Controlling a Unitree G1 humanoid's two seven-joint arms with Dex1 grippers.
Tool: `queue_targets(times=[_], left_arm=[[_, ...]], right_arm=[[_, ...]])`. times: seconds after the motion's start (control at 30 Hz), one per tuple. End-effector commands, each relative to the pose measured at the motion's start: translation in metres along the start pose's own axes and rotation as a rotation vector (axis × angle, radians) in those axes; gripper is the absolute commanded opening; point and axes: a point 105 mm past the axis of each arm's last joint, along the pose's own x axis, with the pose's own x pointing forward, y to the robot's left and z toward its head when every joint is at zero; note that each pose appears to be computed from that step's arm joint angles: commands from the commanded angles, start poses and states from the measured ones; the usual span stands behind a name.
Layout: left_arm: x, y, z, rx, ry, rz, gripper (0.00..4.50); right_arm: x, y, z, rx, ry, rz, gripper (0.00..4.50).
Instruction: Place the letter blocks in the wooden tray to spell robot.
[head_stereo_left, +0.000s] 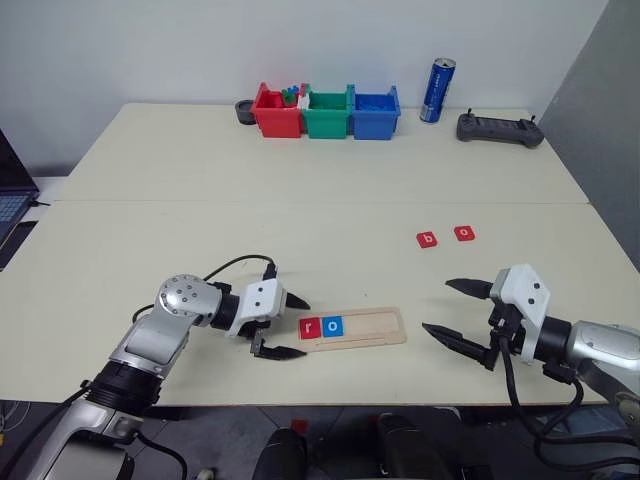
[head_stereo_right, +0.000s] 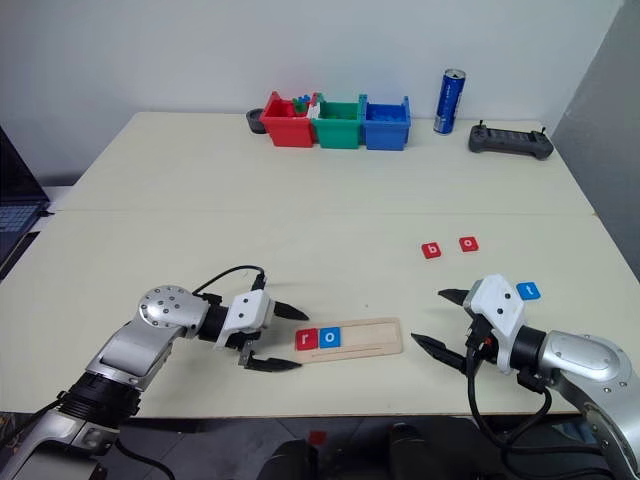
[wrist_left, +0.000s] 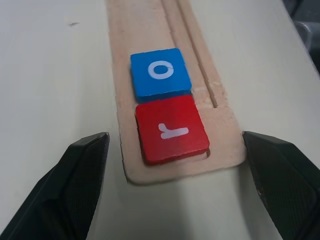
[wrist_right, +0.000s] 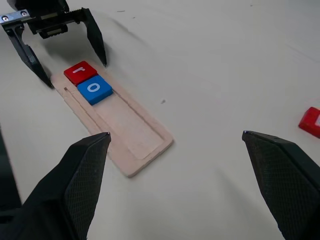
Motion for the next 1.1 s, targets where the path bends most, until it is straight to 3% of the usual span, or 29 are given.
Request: queue_targets(times=[0.03, 0.3, 0.67, 0.8, 1.1], left_arm=[[-0.008, 0.007, 0.007, 0.037, -0.032, 0.065, 4.46], [-0.024, -0.004, 0.009, 0.009, -0.067, 0.062, 4.46], [-0.069, -0.013, 0.013, -0.157, -0.139, 0.232, 4.46], [-0.072, -0.01, 0.025, -0.157, -0.236, 0.311, 4.46], [-0.067, -0.014, 0.035, -0.144, -0.232, 0.308, 4.46]], right_arm=[[-0.004, -0.002, 0.007, -0.04, -0.006, 0.013, 4.5], [-0.007, -0.003, 0.002, -0.028, 0.014, 0.027, 4.5], [-0.024, -0.037, -0.014, 0.039, -0.044, -0.335, 4.5], [-0.023, -0.056, -0.027, 0.046, -0.007, -0.524, 4.5], [-0.012, -0.053, -0.021, 0.185, -0.039, -0.535, 4.5]])
